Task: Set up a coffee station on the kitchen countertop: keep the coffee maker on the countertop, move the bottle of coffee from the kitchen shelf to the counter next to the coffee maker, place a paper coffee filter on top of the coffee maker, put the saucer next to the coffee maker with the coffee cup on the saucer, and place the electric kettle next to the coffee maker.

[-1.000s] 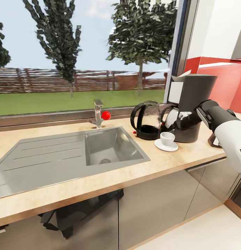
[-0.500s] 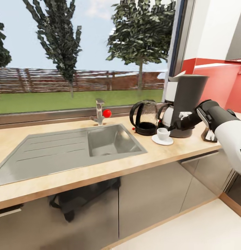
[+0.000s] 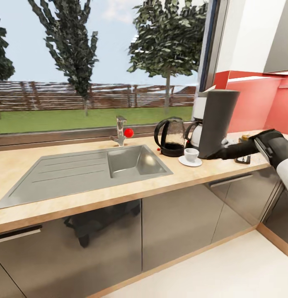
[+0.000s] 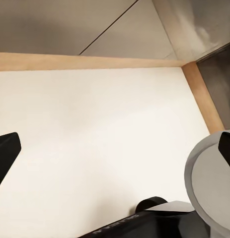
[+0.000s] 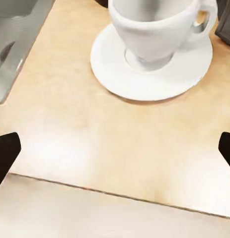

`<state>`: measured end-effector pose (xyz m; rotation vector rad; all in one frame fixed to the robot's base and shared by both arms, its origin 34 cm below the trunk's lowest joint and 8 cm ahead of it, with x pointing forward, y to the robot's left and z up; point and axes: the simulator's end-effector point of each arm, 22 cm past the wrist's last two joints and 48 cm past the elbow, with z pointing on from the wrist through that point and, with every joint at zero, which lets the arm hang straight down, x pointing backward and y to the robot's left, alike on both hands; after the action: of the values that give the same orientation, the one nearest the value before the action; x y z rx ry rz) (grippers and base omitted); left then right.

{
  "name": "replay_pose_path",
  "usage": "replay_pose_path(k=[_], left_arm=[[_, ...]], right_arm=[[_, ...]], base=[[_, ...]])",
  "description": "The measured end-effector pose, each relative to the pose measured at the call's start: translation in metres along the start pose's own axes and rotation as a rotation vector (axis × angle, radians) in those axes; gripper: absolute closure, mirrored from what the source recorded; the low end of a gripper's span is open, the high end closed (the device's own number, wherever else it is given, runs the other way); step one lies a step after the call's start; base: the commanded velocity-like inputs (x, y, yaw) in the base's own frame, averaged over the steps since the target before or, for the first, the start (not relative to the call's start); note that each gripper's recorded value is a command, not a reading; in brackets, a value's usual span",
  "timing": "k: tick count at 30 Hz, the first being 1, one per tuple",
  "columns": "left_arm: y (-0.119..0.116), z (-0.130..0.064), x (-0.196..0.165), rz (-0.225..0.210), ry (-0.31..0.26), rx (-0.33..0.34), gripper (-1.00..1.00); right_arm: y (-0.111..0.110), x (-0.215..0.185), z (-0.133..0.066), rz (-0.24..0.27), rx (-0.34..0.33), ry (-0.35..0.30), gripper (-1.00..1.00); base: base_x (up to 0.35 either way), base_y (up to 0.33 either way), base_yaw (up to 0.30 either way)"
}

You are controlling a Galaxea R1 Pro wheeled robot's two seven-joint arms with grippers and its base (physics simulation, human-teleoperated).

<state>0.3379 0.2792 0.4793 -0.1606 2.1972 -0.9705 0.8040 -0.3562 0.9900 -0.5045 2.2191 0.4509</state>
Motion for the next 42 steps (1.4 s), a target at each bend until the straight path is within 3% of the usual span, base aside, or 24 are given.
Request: replay_pose_path(k=[3, 6, 9, 14, 18, 20, 22, 26, 27, 34, 36, 42], left_arm=[[0.0, 0.0, 0.0, 0.0, 0.001, -0.002, -1.0], [0.0, 0.0, 0.001, 0.0, 0.002, -0.002, -1.0], [0.0, 0.0, 0.001, 0.0, 0.002, -0.002, -1.0], [0.001, 0.0, 0.001, -0.001, 0.003, -0.003, -1.0], [0.001, 0.0, 0.001, -0.002, 0.003, -0.004, -1.0], [0.001, 0.0, 0.001, -0.002, 0.002, -0.005, -1.0], [0.001, 0.0, 0.001, -0.002, 0.002, -0.005, -1.0], [0.001, 0.0, 0.001, -0.002, 0.0, -0.006, -1.0], [0.001, 0.0, 0.001, -0.002, 0.0, -0.006, -1.0], [0.002, -0.001, 0.001, -0.002, -0.001, -0.007, -1.0], [0.002, -0.001, 0.001, -0.003, -0.001, -0.007, -1.0], [0.002, -0.001, 0.001, -0.004, -0.001, -0.009, -1.0]], right_arm=[[-0.009, 0.023, -0.019, -0.033, -0.066, -0.012, -1.0], [-0.021, 0.066, -0.03, -0.119, -0.118, -0.007, -1.0], [-0.031, 0.09, -0.038, -0.137, -0.129, 0.006, -1.0], [-0.043, 0.169, -0.042, -0.172, -0.179, 0.042, -1.0], [-0.045, 0.265, -0.033, -0.135, -0.217, 0.122, -1.0], [-0.039, 0.339, -0.025, -0.087, -0.233, 0.209, -1.0], [-0.037, 0.371, -0.023, -0.075, -0.232, 0.244, -1.0], [-0.035, 0.448, -0.022, -0.027, -0.204, 0.315, -1.0], [-0.036, 0.475, -0.024, 0.005, -0.181, 0.327, -1.0], [-0.024, 0.583, -0.009, 0.137, -0.027, 0.313, -1.0], [-0.001, 0.629, 0.016, 0.162, 0.04, 0.337, -1.0], [0.052, 0.686, 0.073, 0.181, 0.185, 0.364, -1.0]], base=[[-0.005, 0.0, 0.0], [-0.001, 0.0, 0.0], [0.0, 0.0, 0.0], [0.0, 0.0, 0.0], [0.0, 0.0, 0.0], [0.0, 0.0, 0.0], [0.0, 0.0, 0.0], [0.0, 0.0, 0.0], [0.0, 0.0, 0.0], [0.0, 0.0, 0.0], [0.0, 0.0, 0.0], [0.0, 0.0, 0.0]])
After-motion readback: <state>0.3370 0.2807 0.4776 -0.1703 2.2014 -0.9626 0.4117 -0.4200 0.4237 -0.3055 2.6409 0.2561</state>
